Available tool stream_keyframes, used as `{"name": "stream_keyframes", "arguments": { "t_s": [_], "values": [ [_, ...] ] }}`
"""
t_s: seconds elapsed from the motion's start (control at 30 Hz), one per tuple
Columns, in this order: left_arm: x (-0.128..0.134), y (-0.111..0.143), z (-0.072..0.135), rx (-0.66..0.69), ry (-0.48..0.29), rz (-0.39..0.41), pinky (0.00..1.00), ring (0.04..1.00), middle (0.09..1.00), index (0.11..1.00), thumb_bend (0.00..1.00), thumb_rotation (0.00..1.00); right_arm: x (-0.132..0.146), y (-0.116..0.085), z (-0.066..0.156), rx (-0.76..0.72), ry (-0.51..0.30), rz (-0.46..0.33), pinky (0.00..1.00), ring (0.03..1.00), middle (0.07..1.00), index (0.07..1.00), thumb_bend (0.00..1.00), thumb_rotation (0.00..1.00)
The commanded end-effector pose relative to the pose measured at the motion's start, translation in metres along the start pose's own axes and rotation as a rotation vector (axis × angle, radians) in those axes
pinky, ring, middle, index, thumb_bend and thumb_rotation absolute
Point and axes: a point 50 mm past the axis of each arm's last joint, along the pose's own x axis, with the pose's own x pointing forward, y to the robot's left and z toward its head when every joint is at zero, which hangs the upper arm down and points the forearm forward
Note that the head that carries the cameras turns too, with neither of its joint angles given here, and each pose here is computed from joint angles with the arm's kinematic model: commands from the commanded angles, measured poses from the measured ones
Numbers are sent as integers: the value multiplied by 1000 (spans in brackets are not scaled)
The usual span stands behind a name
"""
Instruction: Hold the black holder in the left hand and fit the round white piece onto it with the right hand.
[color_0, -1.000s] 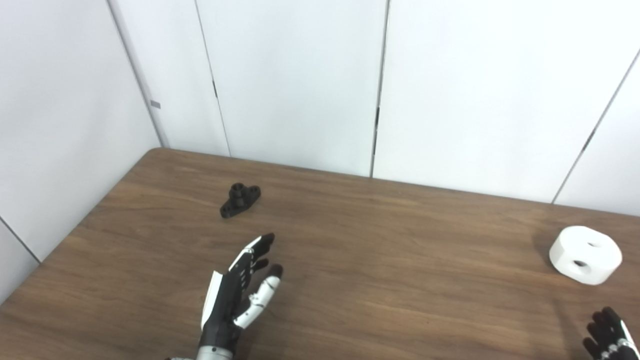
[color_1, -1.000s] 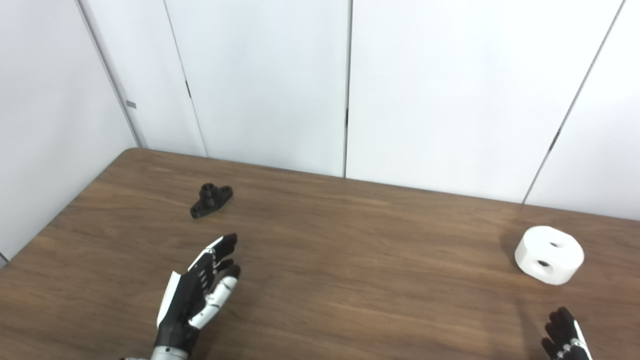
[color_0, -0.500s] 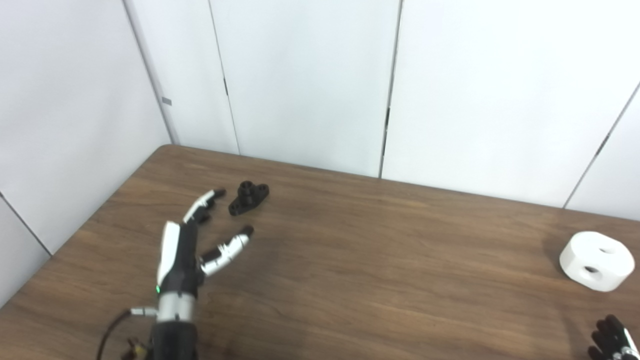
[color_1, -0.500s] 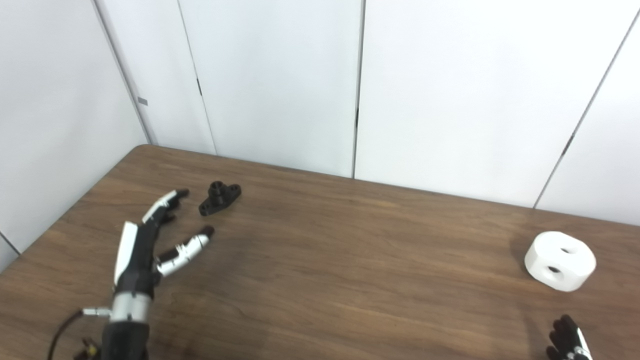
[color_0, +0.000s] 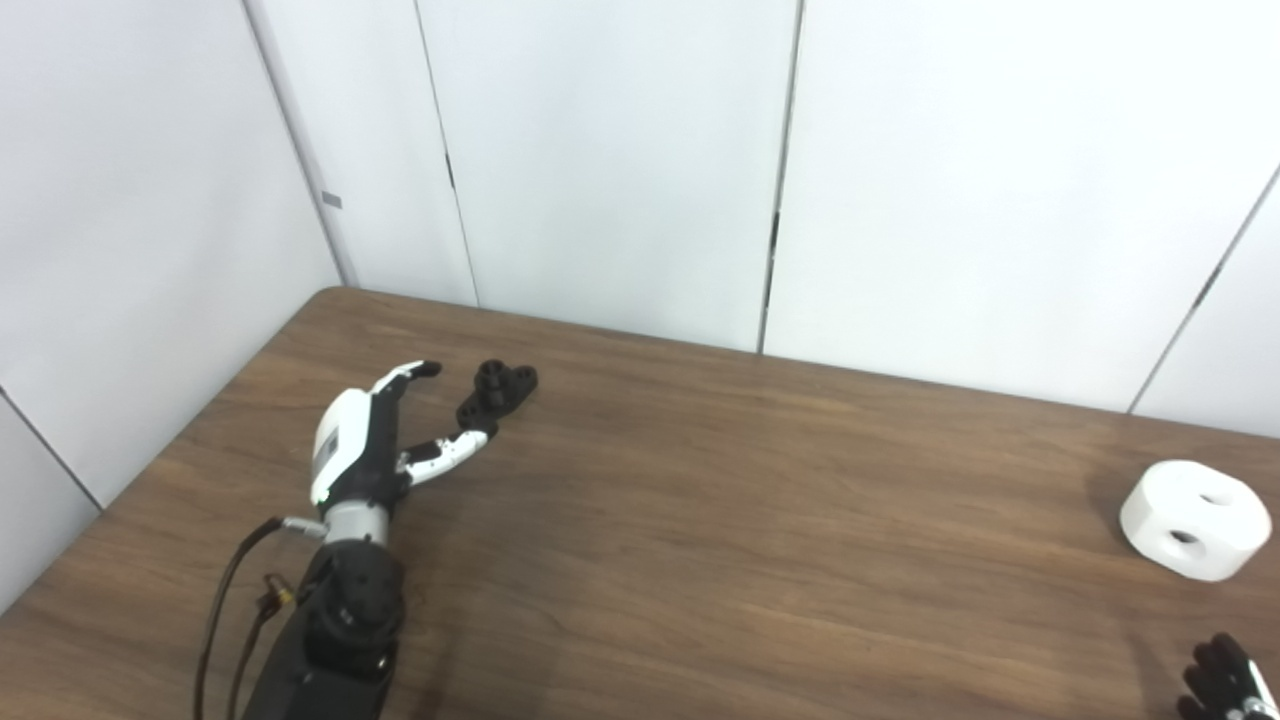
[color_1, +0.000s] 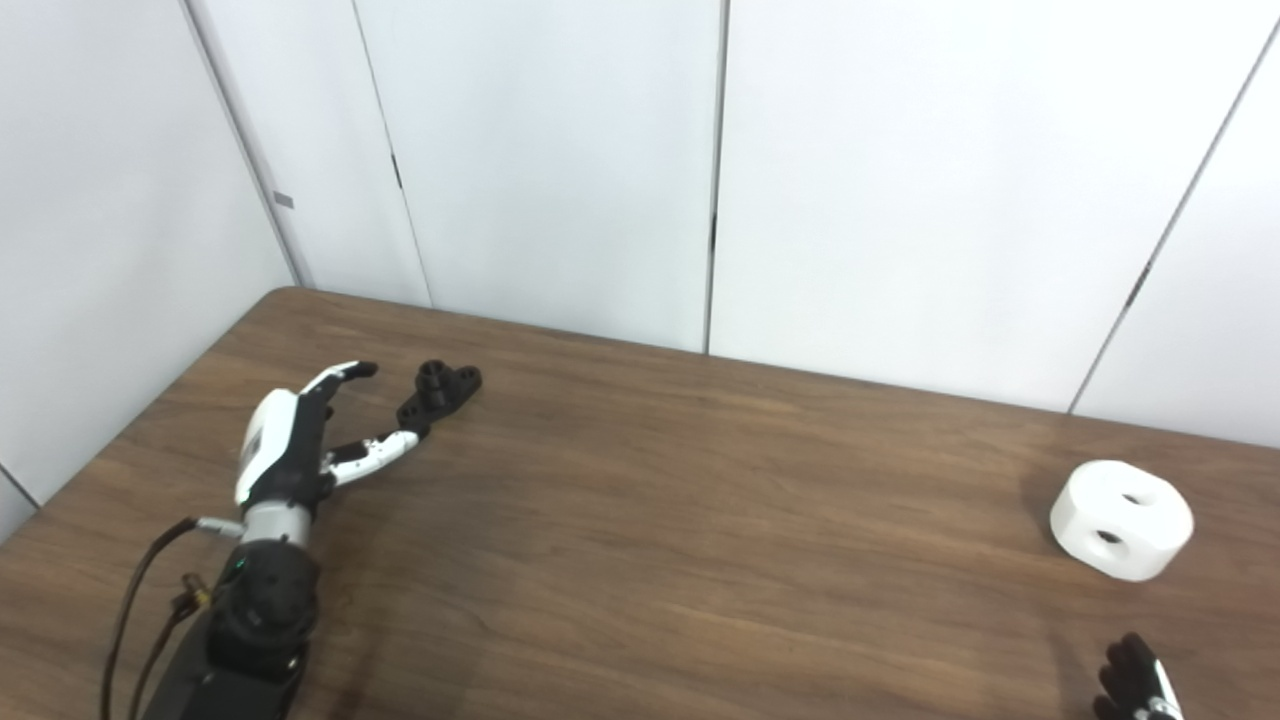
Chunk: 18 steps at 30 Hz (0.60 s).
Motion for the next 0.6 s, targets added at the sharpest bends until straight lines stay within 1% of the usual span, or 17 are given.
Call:
{"name": "stream_keyframes", "arguments": {
  "t_s": [0.0,0.1,0.23,0.37,0.57],
  "values": [
    [21,15,11,48,-63,76,838,929,892,802,840,282,-16,4,-15,19,69,-10,1000,1000,1000,1000,597,1000],
    [33,9,7,70,-69,83,847,934,893,796,852,268,-16,4,-16,18,69,-13,1000,1000,1000,1000,593,1000],
    [43,2,6,109,-45,83,878,940,894,794,863,254,-16,5,-16,21,70,-17,1000,1000,1000,1000,603,1000],
    [54,-5,3,129,-33,73,874,936,892,777,885,235,-16,6,-17,20,67,-13,1000,1000,1000,1000,597,1000],
    [65,-12,7,170,-37,67,912,938,885,753,898,228,-16,5,-18,41,69,-9,1000,1000,1000,1000,571,1000]
  ]
}}
